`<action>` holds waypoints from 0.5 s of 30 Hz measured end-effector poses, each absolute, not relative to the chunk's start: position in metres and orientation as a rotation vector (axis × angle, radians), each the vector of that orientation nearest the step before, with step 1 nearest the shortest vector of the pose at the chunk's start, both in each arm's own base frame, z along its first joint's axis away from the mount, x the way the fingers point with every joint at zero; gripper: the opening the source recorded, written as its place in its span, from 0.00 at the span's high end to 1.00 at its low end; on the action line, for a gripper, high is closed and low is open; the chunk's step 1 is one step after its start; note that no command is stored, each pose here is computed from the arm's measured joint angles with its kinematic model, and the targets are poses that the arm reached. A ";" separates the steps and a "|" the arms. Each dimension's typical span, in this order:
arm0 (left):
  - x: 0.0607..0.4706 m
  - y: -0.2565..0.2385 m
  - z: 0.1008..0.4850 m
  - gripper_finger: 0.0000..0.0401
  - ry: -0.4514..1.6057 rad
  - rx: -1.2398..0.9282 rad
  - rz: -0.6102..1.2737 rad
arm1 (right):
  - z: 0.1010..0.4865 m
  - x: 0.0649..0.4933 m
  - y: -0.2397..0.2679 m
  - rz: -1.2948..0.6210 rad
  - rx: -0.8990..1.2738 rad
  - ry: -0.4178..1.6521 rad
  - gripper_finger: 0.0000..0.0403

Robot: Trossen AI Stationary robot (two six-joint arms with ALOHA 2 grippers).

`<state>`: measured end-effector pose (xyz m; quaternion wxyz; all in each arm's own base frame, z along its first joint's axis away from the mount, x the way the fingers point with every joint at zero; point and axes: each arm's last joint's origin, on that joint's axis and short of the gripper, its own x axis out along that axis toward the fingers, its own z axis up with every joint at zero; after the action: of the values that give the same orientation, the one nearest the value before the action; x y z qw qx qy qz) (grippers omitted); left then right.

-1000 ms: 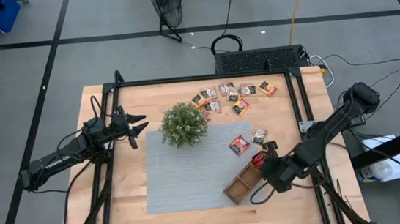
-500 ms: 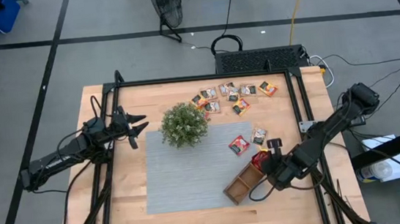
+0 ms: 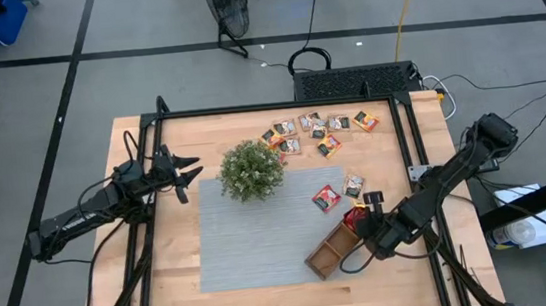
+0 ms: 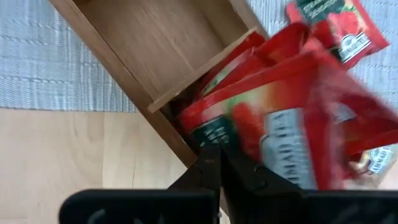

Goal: Pick & Place Tea
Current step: Put the strawberry tea sachet into the brown organizer

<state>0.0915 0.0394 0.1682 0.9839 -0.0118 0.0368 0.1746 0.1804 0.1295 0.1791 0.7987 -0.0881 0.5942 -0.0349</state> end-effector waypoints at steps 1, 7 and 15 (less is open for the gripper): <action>0.091 0.039 0.168 0.63 0.074 -0.024 0.351 | 0.176 0.180 0.129 -0.074 -0.188 1.274 1.00; 0.091 0.039 0.168 0.63 0.074 -0.024 0.351 | 0.164 0.178 0.127 -0.057 -0.162 1.253 1.00; 0.092 0.039 0.168 0.63 0.074 -0.024 0.351 | 0.173 0.179 0.130 -0.021 -0.146 1.236 1.00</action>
<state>0.0915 0.0394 0.1681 0.9839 -0.0118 0.0369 0.1743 0.1794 0.1296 0.1735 0.8125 -0.0683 0.5789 -0.0099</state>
